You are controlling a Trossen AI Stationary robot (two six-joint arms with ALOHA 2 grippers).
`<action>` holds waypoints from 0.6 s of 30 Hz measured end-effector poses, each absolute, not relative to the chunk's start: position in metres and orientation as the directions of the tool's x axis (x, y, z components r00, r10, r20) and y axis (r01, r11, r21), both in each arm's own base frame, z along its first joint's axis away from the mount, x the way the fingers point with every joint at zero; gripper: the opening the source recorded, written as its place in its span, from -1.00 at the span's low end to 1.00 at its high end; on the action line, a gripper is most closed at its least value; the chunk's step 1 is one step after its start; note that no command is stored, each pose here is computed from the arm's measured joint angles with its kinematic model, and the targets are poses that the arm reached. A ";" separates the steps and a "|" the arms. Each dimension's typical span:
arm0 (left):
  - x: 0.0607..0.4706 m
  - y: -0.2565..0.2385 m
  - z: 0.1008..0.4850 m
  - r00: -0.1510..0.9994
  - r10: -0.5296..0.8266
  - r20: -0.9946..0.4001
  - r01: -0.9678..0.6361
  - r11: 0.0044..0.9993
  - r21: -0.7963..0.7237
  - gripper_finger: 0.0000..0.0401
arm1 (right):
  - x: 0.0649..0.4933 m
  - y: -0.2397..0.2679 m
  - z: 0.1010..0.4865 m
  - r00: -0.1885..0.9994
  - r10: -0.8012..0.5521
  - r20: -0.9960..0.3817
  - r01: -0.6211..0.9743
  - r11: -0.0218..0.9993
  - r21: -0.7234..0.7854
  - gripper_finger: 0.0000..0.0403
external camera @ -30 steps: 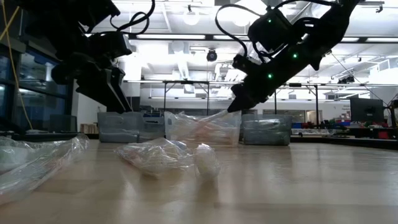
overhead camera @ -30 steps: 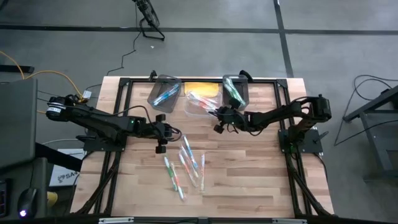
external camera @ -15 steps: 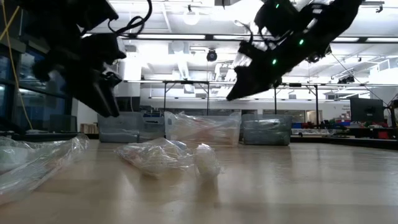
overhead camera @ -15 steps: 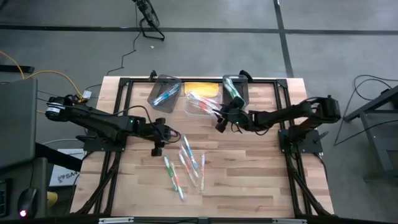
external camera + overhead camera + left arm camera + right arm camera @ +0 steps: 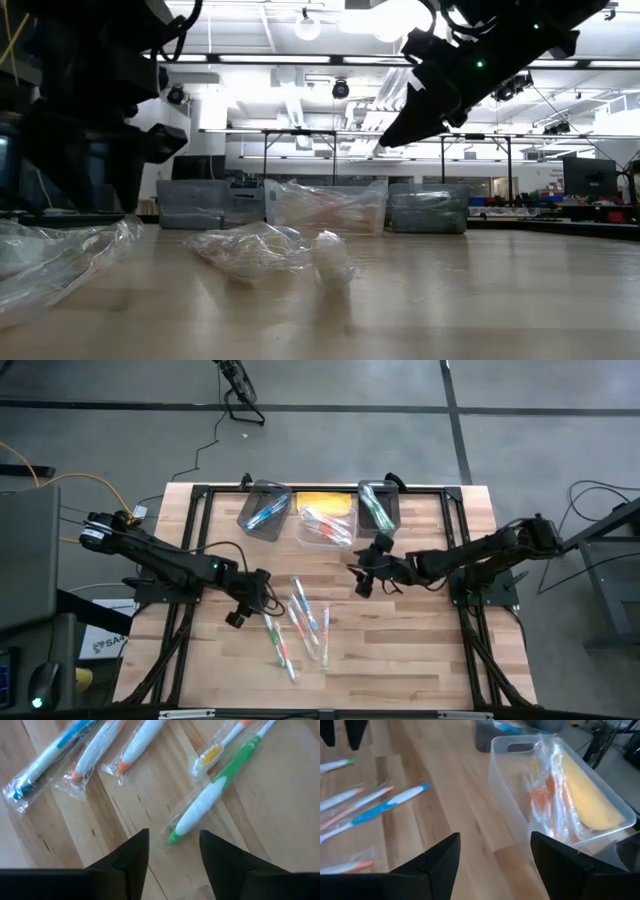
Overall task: Pick & Place Toothbrushes
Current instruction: Put the green toothbrush into the right black bin
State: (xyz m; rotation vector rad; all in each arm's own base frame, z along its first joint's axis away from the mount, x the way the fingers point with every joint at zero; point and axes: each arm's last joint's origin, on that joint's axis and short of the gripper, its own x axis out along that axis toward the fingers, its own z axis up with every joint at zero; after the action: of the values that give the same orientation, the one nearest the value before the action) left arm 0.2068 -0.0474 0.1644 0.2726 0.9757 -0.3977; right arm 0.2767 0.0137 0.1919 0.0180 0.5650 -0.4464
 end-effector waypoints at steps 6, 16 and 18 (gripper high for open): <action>0.207 -0.049 0.163 0.487 -0.223 -0.844 0.482 0.875 0.047 0.08 | 0.276 0.019 0.191 0.751 -0.391 -0.531 0.410 0.908 -0.088 0.16; 0.216 -0.063 0.141 0.437 -0.192 -0.879 0.546 0.833 0.090 -0.10 | 0.273 0.022 0.188 0.733 -0.385 -0.561 0.426 0.903 -0.064 0.16; 0.216 -0.063 0.139 0.428 -0.193 -0.883 0.547 0.833 0.084 -0.18 | 0.273 0.024 0.188 0.734 -0.380 -0.562 0.427 0.903 -0.053 0.16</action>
State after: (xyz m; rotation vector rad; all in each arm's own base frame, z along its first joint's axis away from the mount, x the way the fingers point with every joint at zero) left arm 0.2164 -0.0632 0.1386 0.3884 1.0314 -0.4766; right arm 0.2726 0.0237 0.1876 0.0818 0.5994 -0.4443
